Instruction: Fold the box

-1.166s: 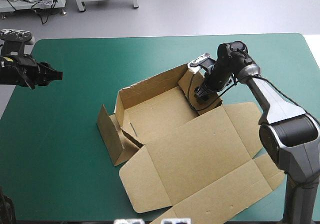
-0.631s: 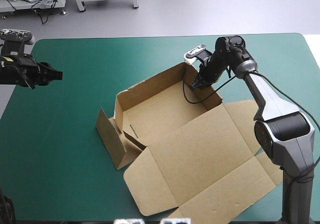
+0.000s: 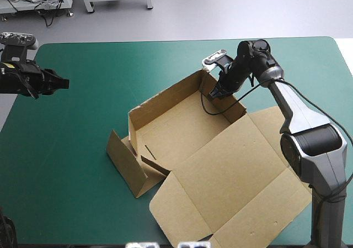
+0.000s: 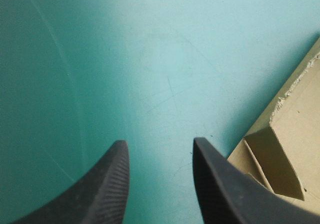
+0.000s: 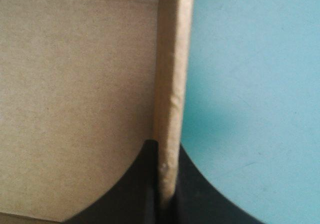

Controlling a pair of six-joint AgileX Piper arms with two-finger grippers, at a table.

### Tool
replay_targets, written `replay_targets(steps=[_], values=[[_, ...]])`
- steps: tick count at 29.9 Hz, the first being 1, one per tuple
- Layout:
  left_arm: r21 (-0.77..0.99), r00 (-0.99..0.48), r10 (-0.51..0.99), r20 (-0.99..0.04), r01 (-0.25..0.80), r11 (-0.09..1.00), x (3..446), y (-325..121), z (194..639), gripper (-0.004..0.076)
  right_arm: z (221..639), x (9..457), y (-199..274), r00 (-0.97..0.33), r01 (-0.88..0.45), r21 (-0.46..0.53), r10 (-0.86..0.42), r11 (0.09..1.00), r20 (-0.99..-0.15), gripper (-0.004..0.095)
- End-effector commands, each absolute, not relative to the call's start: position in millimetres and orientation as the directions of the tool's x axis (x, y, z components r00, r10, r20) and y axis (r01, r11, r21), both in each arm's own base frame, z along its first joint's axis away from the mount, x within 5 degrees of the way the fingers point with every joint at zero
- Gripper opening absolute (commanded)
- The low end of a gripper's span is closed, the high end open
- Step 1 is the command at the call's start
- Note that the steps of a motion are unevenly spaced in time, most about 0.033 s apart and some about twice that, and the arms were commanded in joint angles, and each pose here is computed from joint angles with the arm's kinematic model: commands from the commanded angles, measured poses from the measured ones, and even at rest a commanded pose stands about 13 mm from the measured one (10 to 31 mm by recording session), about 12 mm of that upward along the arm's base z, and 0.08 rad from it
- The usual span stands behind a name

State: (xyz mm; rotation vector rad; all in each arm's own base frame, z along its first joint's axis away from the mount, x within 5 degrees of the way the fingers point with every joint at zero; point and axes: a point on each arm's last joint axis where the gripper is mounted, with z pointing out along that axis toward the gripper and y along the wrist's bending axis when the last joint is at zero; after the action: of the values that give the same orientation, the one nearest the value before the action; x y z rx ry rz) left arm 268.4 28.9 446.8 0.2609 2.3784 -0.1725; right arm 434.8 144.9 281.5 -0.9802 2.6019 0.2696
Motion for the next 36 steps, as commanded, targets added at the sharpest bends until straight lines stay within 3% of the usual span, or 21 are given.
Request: replay_targets(steps=[1,7,9,14,16,21,27,29,31,34,35,36], values=[[-0.068,-0.696,0.143,-0.704,0.267,0.961,256,22,460,0.0296,313,425,142,-0.656,-0.691,0.010,-0.621,0.723,-0.429,-0.0018],[-0.068,-0.696,0.143,-0.704,0.267,0.961,256,22,460,0.0296,312,425,142,-0.645,-0.701,0.004,-0.633,0.713,-0.428,0.0031],[-0.068,-0.696,0.143,-0.704,0.267,0.961,256,22,460,0.0296,312,425,141,-0.653,-0.694,0.007,-0.625,0.720,-0.427,0.0150],[-0.068,-0.696,0.143,-0.704,0.267,0.961,256,22,460,0.0296,312,425,141,-0.669,-0.678,0.014,-0.609,0.735,-0.425,0.0612],[-0.068,-0.696,0.143,-0.704,0.267,0.961,256,22,460,0.0296,312,425,141,-0.675,-0.673,0.018,-0.603,0.740,-0.425,0.0693],[-0.070,-0.696,0.143,-0.704,0.268,0.961,256,22,460,0.0296,302,429,143,-0.690,-0.667,0.039,-0.597,0.744,-0.410,0.0663],[-0.070,-0.697,0.143,-0.703,0.268,0.961,256,22,460,0.0296,285,435,146,-0.723,-0.647,0.079,-0.576,0.758,-0.382,0.0559],[-0.070,-0.697,0.143,-0.703,0.268,0.961,256,22,460,0.0296,284,435,146,-0.726,-0.644,0.082,-0.574,0.761,-0.379,0.0483],[-0.070,-0.697,0.143,-0.703,0.268,0.961,256,22,460,0.0296,284,435,146,-0.726,-0.644,0.082,-0.574,0.761,-0.379,0.0335],[-0.069,-0.696,0.143,-0.704,0.268,0.961,256,22,460,0.0296,284,435,146,-0.726,-0.644,0.080,-0.574,0.761,-0.378,0.0038],[-0.069,-0.696,0.143,-0.704,0.268,0.961,256,22,460,0.0296,284,435,146,-0.724,-0.646,0.078,-0.577,0.760,-0.378,-0.0020],[-0.069,-0.696,0.143,-0.704,0.268,0.961,256,22,460,0.0296,284,435,146,-0.725,-0.646,0.081,-0.576,0.759,-0.379,-0.0015]])
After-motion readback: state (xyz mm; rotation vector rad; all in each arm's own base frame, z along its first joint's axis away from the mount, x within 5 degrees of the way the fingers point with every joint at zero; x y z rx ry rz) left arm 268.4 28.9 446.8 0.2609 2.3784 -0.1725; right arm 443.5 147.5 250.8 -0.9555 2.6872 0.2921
